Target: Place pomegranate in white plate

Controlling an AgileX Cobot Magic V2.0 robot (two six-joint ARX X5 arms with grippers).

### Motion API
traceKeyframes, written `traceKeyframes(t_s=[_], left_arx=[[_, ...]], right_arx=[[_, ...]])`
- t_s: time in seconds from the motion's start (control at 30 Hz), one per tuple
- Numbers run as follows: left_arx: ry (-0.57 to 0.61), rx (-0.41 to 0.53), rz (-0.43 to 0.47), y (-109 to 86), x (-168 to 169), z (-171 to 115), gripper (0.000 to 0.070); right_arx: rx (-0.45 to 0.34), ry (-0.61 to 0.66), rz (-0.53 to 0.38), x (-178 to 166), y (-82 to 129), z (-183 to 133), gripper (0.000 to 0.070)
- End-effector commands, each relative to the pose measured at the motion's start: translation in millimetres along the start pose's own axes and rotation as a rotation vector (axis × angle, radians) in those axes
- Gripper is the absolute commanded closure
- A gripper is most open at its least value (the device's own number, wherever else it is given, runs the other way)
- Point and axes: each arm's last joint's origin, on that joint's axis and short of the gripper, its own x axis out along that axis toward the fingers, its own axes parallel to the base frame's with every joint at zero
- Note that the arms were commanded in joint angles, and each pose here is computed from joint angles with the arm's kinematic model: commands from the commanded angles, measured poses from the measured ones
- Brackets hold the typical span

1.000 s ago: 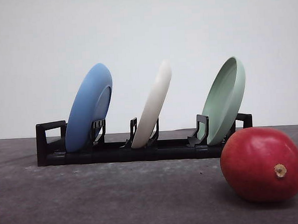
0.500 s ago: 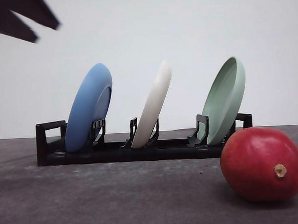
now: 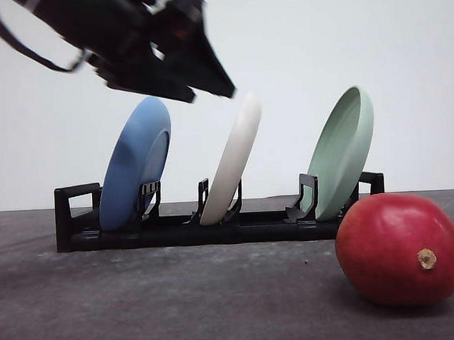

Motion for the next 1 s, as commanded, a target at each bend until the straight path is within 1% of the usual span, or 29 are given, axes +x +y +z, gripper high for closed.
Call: traceKeyframes(t_s=[0.0, 0.13, 0.33, 0.53, 0.7, 0.73, 0.77, 0.87, 0.97], left_arx=[[-0.012, 0.012, 0.016, -2.6, 13, 6, 0.0265], [0.01, 0.0, 0.053, -1.6, 40, 10, 0.0265], [0.043, -0.051, 0.129, 2.5, 73, 16, 0.0265], [0.055, -0.075, 0.132, 4.1, 95, 17, 0.0266], [0.064, -0.075, 0.131, 3.9, 97, 15, 0.0275], [0.063, -0.077, 0.132, 4.0, 97, 15, 0.0289], [0.063, -0.083, 0.132, 4.0, 97, 15, 0.032], [0.064, -0.117, 0.133, 3.9, 97, 15, 0.0452], [0.066, -0.143, 0.133, 4.0, 96, 15, 0.0532]], right_arx=[[-0.01, -0.023, 0.007, -3, 2, 5, 0.0246], [-0.01, -0.023, 0.007, -3, 2, 5, 0.0246], [-0.01, -0.023, 0.007, -3, 2, 5, 0.0246], [-0.01, -0.023, 0.007, -3, 2, 5, 0.0246], [-0.01, -0.023, 0.007, -3, 2, 5, 0.0246], [-0.01, -0.023, 0.007, -3, 2, 5, 0.0246], [-0.01, -0.023, 0.007, -3, 2, 5, 0.0246], [-0.01, -0.023, 0.007, -3, 2, 5, 0.0246], [-0.01, -0.023, 0.007, -3, 2, 5, 0.0246]])
